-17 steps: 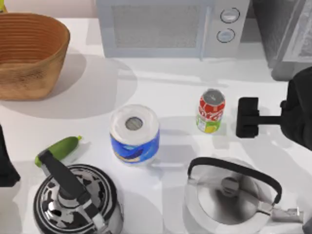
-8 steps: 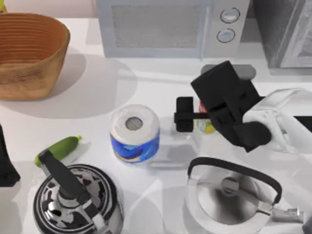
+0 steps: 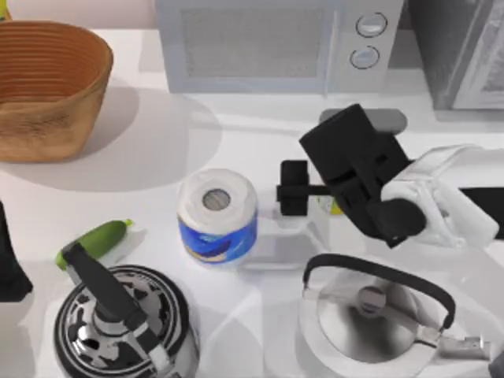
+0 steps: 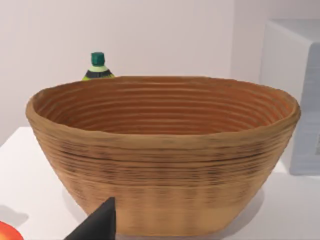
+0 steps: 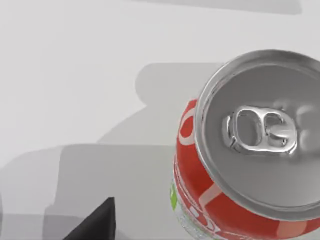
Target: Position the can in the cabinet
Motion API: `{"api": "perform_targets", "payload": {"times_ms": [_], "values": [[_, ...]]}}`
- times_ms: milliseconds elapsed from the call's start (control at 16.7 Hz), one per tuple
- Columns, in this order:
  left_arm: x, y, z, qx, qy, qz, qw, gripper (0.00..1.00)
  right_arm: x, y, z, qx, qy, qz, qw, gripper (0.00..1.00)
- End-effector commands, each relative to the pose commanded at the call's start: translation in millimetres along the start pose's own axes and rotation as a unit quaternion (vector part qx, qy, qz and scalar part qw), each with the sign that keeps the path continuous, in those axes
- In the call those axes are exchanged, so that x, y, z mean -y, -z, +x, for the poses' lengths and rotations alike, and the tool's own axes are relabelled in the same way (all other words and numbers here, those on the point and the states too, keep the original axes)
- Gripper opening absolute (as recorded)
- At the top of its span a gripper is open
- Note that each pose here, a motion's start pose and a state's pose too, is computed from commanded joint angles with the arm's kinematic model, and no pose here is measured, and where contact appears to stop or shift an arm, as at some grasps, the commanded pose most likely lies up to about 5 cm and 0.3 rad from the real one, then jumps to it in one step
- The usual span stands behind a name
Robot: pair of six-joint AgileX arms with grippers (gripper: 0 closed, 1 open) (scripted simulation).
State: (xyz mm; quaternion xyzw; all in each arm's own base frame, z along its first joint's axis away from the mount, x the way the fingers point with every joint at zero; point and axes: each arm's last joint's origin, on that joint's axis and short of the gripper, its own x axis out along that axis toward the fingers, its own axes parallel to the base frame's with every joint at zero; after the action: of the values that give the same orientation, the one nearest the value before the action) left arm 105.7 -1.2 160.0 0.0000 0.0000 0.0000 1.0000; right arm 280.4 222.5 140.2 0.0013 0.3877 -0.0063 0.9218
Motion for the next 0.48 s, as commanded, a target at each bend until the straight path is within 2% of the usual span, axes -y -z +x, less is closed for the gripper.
{"api": "perform_targets", "payload": {"times_ms": [480], "values": [[0.0,0.0,0.0,0.0,0.0,0.0,1.0,1.0,4.4,-6.2,38.5,0.0,0.0,-0.001,1.0,1.0]]}}
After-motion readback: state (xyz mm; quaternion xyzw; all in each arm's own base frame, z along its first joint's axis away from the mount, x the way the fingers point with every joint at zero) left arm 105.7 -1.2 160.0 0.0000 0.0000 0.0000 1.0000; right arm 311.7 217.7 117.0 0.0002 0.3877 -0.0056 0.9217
